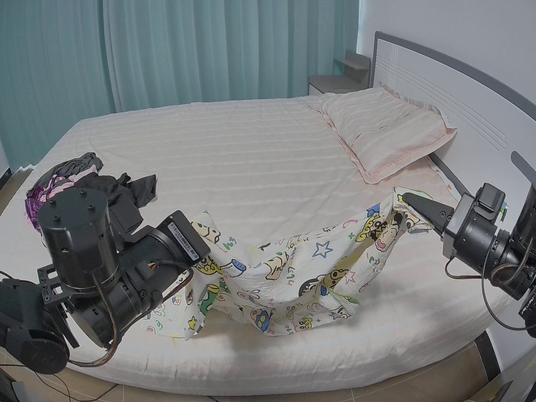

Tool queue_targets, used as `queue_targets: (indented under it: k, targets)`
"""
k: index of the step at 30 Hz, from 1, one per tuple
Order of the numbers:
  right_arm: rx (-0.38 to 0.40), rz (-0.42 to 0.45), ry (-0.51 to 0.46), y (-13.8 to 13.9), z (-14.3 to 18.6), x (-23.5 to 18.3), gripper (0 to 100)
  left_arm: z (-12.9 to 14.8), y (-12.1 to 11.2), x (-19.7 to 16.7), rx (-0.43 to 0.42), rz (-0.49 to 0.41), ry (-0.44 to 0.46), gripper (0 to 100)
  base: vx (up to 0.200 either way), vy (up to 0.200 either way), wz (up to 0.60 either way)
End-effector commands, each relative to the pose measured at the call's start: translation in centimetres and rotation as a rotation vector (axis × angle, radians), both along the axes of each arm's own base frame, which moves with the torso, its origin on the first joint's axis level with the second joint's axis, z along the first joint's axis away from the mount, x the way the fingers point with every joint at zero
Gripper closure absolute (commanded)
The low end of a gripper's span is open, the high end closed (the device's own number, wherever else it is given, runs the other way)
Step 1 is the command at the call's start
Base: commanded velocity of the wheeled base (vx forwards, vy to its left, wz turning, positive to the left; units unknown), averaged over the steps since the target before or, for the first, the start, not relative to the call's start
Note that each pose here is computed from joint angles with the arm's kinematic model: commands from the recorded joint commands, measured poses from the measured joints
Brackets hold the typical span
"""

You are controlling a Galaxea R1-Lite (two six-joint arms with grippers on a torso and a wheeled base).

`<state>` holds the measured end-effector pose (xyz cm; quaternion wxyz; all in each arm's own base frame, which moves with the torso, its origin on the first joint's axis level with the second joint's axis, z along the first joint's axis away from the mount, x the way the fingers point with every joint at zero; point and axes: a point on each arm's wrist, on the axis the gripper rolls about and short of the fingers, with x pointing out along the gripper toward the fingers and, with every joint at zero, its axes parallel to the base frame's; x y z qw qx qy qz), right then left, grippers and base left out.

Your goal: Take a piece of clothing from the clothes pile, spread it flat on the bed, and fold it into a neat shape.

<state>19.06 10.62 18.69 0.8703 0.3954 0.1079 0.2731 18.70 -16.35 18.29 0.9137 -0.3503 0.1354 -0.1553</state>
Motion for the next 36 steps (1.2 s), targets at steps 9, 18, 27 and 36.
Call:
queue_targets:
  k: [9,18,27,36]
  targets:
    - [0.064,0.211,-0.158,-2.6,2.5,-5.7,100,2.5,2.8,-3.7,-0.060,-0.030,-0.072,100,-0.200,0.000,0.00]
    - [0.102,0.312,-0.310,-4.0,4.6,-8.8,100,6.4,6.9,-8.1,-0.170,-0.107,-0.189,100,-0.200,0.000,0.00]
    - [0.102,0.227,-0.336,-3.6,6.7,-5.4,100,6.9,7.5,-7.2,-0.105,-0.037,-0.220,100,-0.111,0.000,0.00]
    - [0.053,0.163,-0.229,-2.3,5.2,1.1,100,4.6,6.9,-3.0,-0.003,0.084,-0.101,100,0.000,0.000,0.00]
